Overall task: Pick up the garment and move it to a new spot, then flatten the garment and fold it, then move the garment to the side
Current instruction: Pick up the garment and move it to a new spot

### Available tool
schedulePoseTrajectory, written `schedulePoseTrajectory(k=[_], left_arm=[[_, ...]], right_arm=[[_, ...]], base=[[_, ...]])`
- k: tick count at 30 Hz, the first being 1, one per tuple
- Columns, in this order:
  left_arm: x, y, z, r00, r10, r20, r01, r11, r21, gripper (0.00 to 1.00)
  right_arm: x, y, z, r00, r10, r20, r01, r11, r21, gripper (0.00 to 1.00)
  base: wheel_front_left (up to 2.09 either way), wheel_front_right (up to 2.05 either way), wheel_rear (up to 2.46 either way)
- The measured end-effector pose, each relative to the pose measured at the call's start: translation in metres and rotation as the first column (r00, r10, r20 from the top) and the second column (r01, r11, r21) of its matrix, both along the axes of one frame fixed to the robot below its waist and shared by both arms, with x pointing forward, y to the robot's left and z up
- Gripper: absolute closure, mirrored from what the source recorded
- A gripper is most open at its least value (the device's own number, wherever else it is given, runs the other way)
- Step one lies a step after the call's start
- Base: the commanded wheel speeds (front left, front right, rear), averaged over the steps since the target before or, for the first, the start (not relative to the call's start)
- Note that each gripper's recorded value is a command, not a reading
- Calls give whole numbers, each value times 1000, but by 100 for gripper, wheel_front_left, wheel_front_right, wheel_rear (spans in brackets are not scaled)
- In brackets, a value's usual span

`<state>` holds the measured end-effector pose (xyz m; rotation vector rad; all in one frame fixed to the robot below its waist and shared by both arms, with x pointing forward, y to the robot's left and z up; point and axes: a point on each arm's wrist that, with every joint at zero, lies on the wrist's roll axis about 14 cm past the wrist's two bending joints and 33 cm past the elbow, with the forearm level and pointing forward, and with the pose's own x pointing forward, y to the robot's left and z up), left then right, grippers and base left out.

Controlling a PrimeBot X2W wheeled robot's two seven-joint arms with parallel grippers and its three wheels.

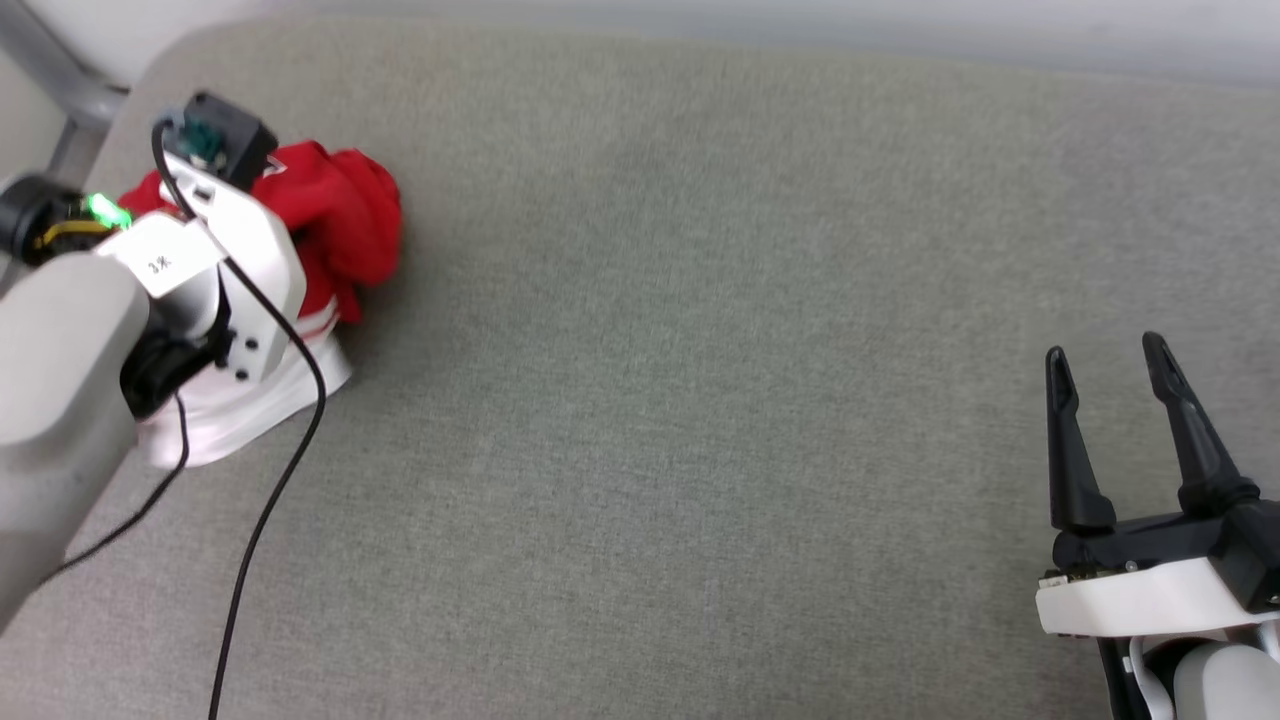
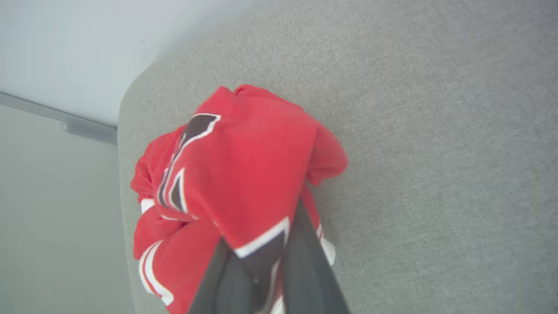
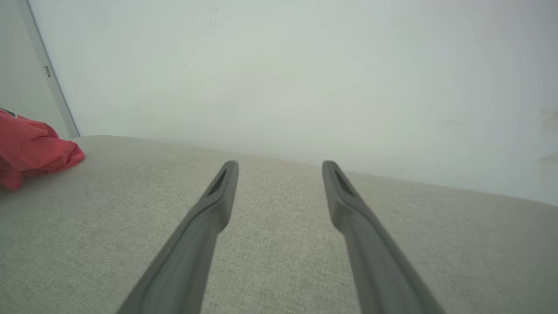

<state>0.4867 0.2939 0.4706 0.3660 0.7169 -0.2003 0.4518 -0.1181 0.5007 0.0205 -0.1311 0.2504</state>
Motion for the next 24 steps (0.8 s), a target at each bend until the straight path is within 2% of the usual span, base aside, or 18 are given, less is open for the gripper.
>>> schedulePoseTrajectory(k=[6, 12, 18, 24], left_arm=[[24, -39, 71, 962, -155, 224, 153, 988, 27, 100], [42, -115, 121, 861, -348, 372, 358, 933, 45, 100], [51, -203, 159, 707, -522, 477, 556, 827, 81, 100], [44, -294, 173, 542, -652, 530, 727, 680, 94, 100]], right_arm=[[-16, -14, 18, 999, -43, 31, 42, 999, 11, 0], [-30, -42, 26, 992, -121, 42, 121, 993, 10, 0], [-43, -76, 31, 975, -217, 44, 216, 976, 36, 0], [-62, -114, 31, 944, -327, 31, 326, 944, 49, 0]], base=[[0, 0, 0], [0, 0, 0], [0, 0, 0], [0, 0, 0]])
